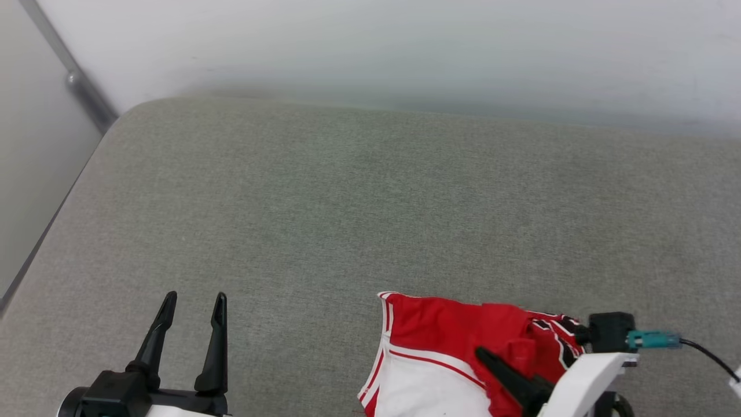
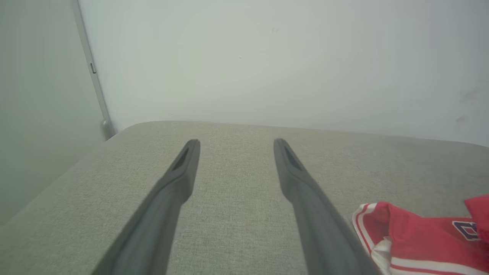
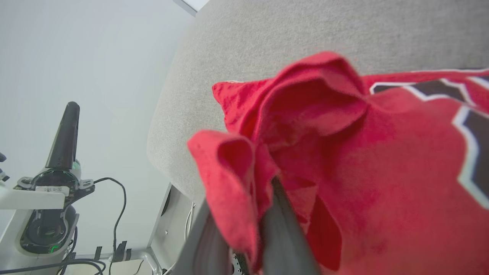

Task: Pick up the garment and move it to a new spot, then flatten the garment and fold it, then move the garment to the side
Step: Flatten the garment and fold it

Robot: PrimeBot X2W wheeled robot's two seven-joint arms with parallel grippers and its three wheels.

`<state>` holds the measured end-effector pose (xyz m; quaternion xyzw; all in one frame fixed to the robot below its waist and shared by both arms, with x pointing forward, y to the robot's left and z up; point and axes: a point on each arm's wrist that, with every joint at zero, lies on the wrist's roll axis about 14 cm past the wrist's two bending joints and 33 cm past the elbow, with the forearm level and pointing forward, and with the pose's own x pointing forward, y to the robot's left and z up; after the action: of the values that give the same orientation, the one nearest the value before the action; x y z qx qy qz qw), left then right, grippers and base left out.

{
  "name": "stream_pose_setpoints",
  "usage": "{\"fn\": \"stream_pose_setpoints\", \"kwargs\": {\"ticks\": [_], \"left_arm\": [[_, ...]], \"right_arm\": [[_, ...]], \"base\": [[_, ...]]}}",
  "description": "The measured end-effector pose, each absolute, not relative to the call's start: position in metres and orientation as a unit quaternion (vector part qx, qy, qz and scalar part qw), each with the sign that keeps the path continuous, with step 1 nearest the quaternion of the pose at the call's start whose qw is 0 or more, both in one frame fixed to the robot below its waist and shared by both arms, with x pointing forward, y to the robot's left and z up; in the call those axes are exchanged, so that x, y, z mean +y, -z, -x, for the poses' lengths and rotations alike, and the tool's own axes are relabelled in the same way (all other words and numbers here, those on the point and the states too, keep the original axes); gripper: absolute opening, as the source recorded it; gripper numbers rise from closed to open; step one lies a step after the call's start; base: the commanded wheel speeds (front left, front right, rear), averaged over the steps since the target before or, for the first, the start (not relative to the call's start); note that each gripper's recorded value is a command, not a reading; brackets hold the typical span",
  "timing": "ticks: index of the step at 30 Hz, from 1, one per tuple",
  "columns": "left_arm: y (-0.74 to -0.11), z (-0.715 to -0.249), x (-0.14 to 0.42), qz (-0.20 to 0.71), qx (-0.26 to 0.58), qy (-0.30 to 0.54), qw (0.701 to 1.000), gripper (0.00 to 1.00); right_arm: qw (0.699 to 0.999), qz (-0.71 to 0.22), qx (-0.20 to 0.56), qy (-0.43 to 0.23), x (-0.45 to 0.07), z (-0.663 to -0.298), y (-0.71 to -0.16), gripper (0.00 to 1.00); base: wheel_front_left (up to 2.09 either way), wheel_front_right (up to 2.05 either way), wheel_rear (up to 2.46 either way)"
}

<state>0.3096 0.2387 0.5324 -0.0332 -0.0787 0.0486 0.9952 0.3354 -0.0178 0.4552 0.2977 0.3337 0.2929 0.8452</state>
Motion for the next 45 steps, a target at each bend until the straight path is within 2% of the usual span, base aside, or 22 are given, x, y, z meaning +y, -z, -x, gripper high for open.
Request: {"fn": "stream_pose_setpoints", "kwargs": {"ticks": [8,9,10,11,20,24,27,33,37,41,43,45], "left_arm": [[-0.533,-0.302,0.247,0.031,-0.079,-0.064,0.994,1.00],[-0.533,-0.302,0.247,0.031,-0.078,-0.064,0.994,1.00],[-0.533,-0.301,0.248,0.031,-0.078,-0.065,0.994,1.00],[-0.533,-0.301,0.248,0.031,-0.078,-0.066,0.994,1.00],[-0.532,-0.303,0.249,0.030,-0.078,-0.067,0.994,1.00],[-0.534,-0.308,0.242,0.031,-0.081,-0.054,0.995,1.00],[-0.535,-0.311,0.239,0.032,-0.083,-0.046,0.995,1.00],[-0.538,-0.318,0.231,0.031,-0.088,-0.029,0.995,1.00],[-0.539,-0.325,0.221,0.036,-0.091,-0.013,0.995,1.00],[-0.544,-0.332,0.213,0.041,-0.099,-0.001,0.994,1.00],[-0.546,-0.335,0.209,0.041,-0.101,0.005,0.994,1.00],[-0.548,-0.336,0.206,0.043,-0.104,0.010,0.994,1.00]], "right_arm": [[0.829,-0.298,0.346,-0.322,0.018,-0.335,-0.441,0.00],[0.827,-0.295,0.351,-0.325,0.021,-0.334,-0.438,0.04],[0.827,-0.289,0.354,-0.328,0.024,-0.332,-0.436,0.80],[0.826,-0.288,0.355,-0.331,0.027,-0.332,-0.435,1.00],[0.807,-0.301,0.354,-0.364,0.047,-0.322,-0.445,1.00],[0.819,-0.295,0.329,-0.367,0.040,-0.328,-0.462,1.00],[0.842,-0.279,0.299,-0.353,0.027,-0.342,-0.474,1.00],[0.917,-0.199,0.203,-0.279,-0.026,-0.387,-0.505,1.00],[0.970,-0.051,0.107,-0.213,-0.083,-0.417,-0.533,1.00],[0.987,-0.021,0.044,-0.153,-0.129,-0.427,-0.548,1.00],[0.991,0.027,0.017,-0.132,-0.150,-0.428,-0.553,1.00],[0.994,0.013,-0.002,-0.112,-0.163,-0.424,-0.554,1.00]], "base": [[0.00,0.00,0.00],[0.00,0.00,0.00],[0.00,0.00,0.00],[0.00,0.00,0.00],[0.00,0.00,0.00],[0.00,0.00,0.00],[0.00,0.00,0.00],[0.00,0.00,0.00],[0.00,0.00,0.00],[0.00,0.00,0.00],[0.00,0.00,0.00],[0.00,0.00,0.00]]}}
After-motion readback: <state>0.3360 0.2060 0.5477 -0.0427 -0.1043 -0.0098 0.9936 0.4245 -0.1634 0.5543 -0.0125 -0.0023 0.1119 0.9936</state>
